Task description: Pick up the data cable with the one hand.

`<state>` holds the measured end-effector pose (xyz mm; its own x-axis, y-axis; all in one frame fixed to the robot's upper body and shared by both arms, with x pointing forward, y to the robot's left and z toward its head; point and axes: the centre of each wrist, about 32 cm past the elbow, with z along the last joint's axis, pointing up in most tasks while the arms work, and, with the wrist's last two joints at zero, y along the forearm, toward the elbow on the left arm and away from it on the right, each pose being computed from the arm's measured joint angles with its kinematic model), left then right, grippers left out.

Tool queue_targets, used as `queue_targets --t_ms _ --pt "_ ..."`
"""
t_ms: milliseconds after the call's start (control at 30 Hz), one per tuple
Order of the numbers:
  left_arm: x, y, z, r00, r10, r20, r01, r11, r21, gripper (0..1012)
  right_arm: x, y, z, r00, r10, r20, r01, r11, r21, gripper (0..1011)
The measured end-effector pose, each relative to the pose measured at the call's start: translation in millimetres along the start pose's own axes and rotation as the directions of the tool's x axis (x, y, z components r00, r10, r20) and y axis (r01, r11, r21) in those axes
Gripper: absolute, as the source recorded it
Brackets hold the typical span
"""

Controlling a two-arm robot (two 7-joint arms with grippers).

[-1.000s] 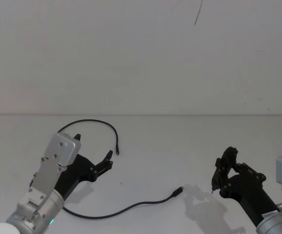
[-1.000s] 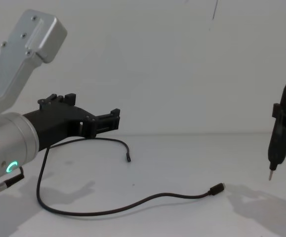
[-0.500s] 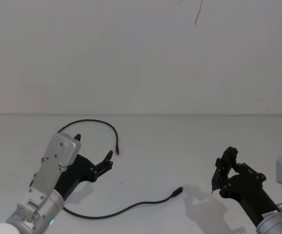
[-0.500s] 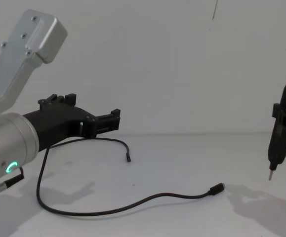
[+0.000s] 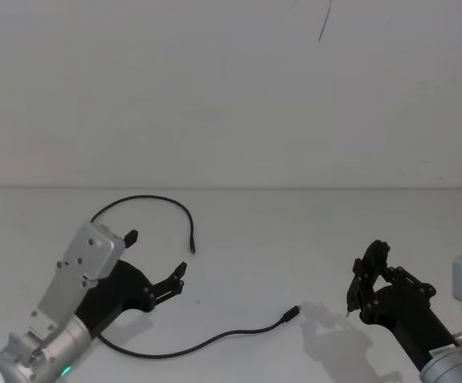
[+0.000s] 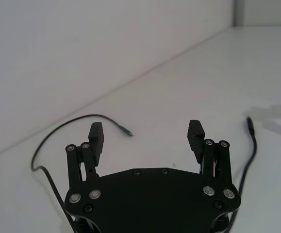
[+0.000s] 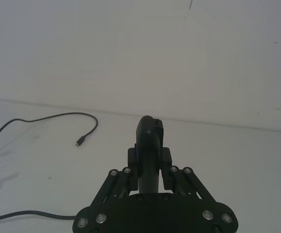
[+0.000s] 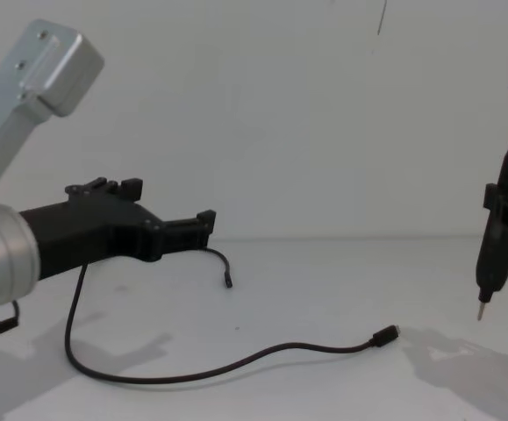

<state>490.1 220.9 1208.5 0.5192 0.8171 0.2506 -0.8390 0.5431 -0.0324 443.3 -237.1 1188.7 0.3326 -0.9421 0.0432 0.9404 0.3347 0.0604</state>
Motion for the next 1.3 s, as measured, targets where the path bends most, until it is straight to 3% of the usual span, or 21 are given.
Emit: queue_targets --t_ms 100,233,333,367,400,567,767,800,900,967,1000,1033,1100,1200,1233,1300 --pt "12.0 5.2 0.4 0.9985 -0.054 0.004 0.054 0.9984 0.019 1001 0.0 0.0 0.0 1.000 0.000 0.000 0.000 1.000 0.000 263" --pt "22.3 7.6 2.5 0.9949 -0.101 0.004 0.101 0.9942 0.036 1001 0.0 0.0 0.0 1.000 0.000 0.000 0.000 1.000 0.000 263" --pt "38.3 7.8 6.8 0.9860 -0.167 0.007 0.166 0.9837 0.070 1001 0.0 0.0 0.0 1.000 0.000 0.000 0.000 1.000 0.000 263" --pt "38.3 7.8 6.8 0.9860 -0.167 0.007 0.166 0.9837 0.070 1001 0.0 0.0 0.0 1.000 0.000 0.000 0.000 1.000 0.000 263" --pt "43.1 6.9 9.0 0.9820 -0.189 0.007 0.188 0.9788 0.082 1000 0.0 0.0 0.0 1.000 0.000 0.000 0.000 1.000 0.000 263" --pt "53.4 1.8 16.0 0.9669 -0.255 0.003 0.253 0.9601 0.119 1000 0.0 0.0 0.0 1.000 0.000 0.000 0.000 1.000 0.000 263" --pt "58.1 -10.1 26.3 0.9417 -0.336 -0.008 0.333 0.9276 0.170 1001 0.0 0.0 0.0 1.000 0.000 0.000 0.000 1.000 0.000 263" --pt "58.1 -10.1 26.3 0.9417 -0.336 -0.008 0.333 0.9276 0.170 1001 0.0 0.0 0.0 1.000 0.000 0.000 0.000 1.000 0.000 263" --pt "58.1 -15.5 30.2 0.9316 -0.363 -0.013 0.359 0.9141 0.189 1001 0.0 0.0 0.0 1.000 0.000 0.000 0.000 1.000 0.000 263" --pt "56.9 -20.4 32.9 0.9207 -0.390 -0.022 0.385 0.8987 0.209 1000 0.0 0.0 0.0 1.000 0.000 0.000 0.000 1.000 0.000 263" --pt "56.9 -20.4 32.9 0.9207 -0.390 -0.022 0.385 0.8987 0.209 1001 0.0 0.0 0.0 1.000 0.000 0.000 0.000 1.000 0.000 263" --pt "56.1 -22.8 34.0 0.9154 -0.402 -0.027 0.397 0.8907 0.221 1001 0.0 0.0 0.0 1.000 0.000 0.000 0.000 1.000 0.000 263" --pt "55.6 -24.8 34.5 0.9111 -0.411 -0.031 0.407 0.8839 0.231 1001 0.0 0.0 0.0 1.000 0.000 0.000 0.000 1.000 0.000 263" --pt "54.0 -29.4 34.7 0.9014 -0.431 -0.041 0.426 0.8674 0.256 1001 0.0 0.0 0.0 1.000 0.000 0.000 0.000 1.000 0.000 263" --pt "54.0 -29.4 34.7 0.9014 -0.431 -0.041 0.426 0.8674 0.256 1001 0.0 0.0 0.0 1.000 0.000 0.000 0.000 1.000 0.000 263" --pt "53.7 -32.3 33.8 0.8976 -0.438 -0.046 0.433 0.8586 0.274 1000 0.0 0.0 0.0 1.000 0.000 0.000 0.000 1.000 0.000 263"
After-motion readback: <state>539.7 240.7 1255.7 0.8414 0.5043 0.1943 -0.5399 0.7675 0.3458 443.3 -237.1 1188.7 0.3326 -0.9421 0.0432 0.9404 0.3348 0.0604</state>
